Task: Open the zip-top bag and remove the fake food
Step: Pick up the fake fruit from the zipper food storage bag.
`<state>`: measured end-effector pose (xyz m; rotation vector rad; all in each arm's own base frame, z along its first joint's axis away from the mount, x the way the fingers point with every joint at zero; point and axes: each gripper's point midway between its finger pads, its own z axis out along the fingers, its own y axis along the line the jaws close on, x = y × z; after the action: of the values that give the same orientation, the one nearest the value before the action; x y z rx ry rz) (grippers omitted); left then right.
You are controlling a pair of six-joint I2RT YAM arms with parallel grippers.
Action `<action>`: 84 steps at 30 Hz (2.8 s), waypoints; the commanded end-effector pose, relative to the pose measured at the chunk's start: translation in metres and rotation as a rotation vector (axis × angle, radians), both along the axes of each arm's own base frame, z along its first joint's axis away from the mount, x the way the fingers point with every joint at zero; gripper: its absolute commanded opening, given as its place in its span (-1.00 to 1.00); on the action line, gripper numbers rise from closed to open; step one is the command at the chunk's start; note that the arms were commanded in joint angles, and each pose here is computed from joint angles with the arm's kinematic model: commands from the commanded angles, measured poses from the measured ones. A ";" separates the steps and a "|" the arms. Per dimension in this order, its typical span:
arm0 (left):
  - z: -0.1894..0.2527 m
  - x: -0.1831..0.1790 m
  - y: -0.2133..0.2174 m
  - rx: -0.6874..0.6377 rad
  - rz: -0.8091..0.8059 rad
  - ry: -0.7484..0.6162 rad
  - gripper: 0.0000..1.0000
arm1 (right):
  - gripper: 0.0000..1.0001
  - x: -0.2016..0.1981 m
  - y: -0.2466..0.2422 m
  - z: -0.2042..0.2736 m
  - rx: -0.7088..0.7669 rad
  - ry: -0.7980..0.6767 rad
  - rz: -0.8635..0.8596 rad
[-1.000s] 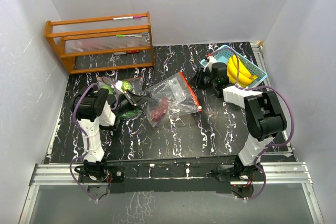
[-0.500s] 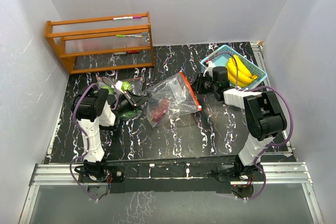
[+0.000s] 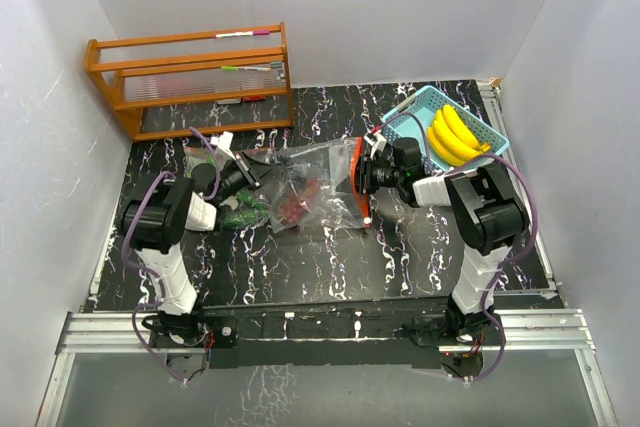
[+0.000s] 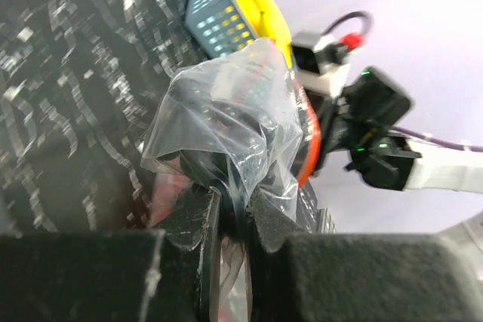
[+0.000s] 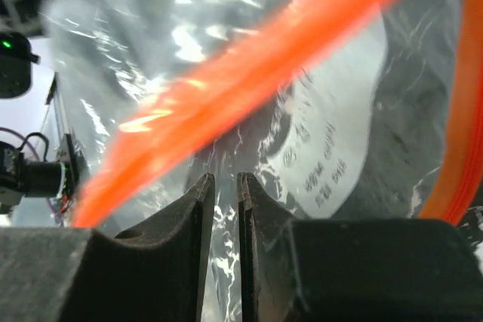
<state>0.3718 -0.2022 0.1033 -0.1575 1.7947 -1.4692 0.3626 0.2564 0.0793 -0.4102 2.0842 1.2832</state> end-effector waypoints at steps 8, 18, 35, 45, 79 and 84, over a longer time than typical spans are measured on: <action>0.049 0.001 -0.020 0.118 -0.094 -0.073 -1.00 | -0.56 -0.009 0.012 0.005 0.158 0.006 0.064; -0.001 0.001 -0.015 0.157 -0.056 0.031 -1.00 | 0.03 -0.004 0.023 -0.008 0.085 -0.017 0.050; -0.008 -0.001 -0.013 0.168 -0.047 0.034 -1.00 | 0.44 0.013 0.038 -0.041 -0.160 -0.131 -0.005; -0.006 0.000 -0.012 0.178 -0.041 0.035 -1.00 | -0.18 0.002 0.053 -0.040 -0.095 -0.096 0.100; -0.019 0.001 -0.010 0.165 -0.020 0.062 -1.00 | -0.85 0.076 -0.111 0.066 -0.213 -0.203 -0.614; -0.017 0.000 -0.010 0.162 -0.020 0.071 -1.00 | -0.85 0.093 -0.145 0.080 -0.217 -0.200 -0.770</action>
<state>0.3716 -0.2110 0.0746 -0.1354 2.0048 -1.3348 0.4273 0.1459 0.1186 0.0318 2.0384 0.6690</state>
